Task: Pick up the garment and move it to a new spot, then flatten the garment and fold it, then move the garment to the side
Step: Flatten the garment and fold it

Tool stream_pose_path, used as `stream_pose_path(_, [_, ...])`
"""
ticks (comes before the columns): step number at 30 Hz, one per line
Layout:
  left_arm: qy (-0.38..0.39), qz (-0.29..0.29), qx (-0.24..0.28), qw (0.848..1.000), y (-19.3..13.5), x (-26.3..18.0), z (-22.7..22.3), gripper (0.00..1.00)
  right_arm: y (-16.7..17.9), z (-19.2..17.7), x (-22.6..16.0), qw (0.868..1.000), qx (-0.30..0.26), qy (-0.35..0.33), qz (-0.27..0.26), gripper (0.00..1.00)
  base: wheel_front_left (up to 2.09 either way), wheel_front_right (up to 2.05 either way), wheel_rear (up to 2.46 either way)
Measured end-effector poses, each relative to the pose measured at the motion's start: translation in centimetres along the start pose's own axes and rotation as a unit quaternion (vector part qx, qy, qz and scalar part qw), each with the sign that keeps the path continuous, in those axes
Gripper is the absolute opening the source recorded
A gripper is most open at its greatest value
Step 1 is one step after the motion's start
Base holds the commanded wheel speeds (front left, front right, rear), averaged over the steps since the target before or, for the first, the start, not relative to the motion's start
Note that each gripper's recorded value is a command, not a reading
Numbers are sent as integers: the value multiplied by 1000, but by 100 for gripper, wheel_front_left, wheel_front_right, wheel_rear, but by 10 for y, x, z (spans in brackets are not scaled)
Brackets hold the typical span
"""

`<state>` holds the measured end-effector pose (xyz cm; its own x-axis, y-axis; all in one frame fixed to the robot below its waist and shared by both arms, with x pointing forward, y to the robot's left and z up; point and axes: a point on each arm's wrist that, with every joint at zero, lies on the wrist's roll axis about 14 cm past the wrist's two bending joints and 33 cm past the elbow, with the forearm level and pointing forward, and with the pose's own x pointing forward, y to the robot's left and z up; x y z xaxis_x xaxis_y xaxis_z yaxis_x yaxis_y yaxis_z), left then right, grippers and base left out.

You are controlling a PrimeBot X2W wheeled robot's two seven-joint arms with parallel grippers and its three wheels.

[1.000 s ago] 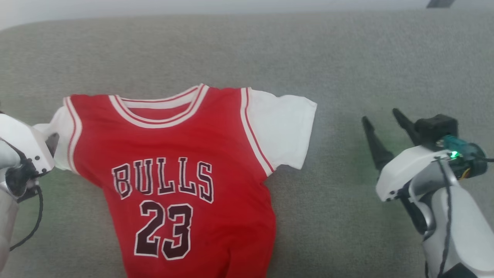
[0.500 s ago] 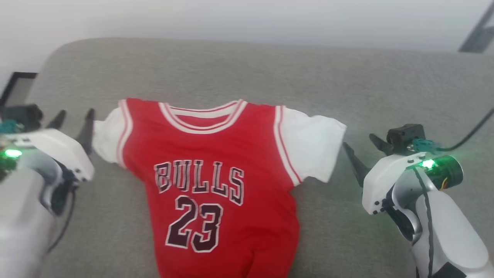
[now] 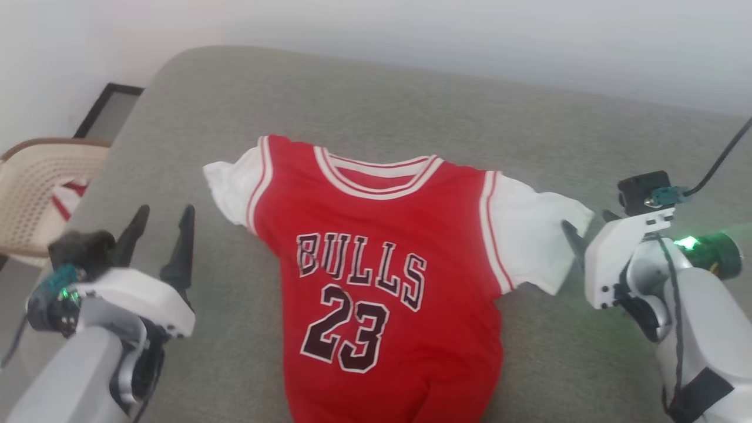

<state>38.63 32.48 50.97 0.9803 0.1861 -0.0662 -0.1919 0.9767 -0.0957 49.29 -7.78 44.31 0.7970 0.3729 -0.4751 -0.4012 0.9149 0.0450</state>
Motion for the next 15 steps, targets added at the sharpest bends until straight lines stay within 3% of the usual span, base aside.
stream_pose_path(10, [-24, 31, -14, 999, 6, -38, 1, 100, -7, -41, 23, 992, 5, 128, -15, 100, 0, 0, 0])
stream_pose_path(15, [-37, 41, -19, 998, 6, -44, 3, 100, -1, -48, 34, 987, 27, 157, -10, 100, 0, 0, 0])
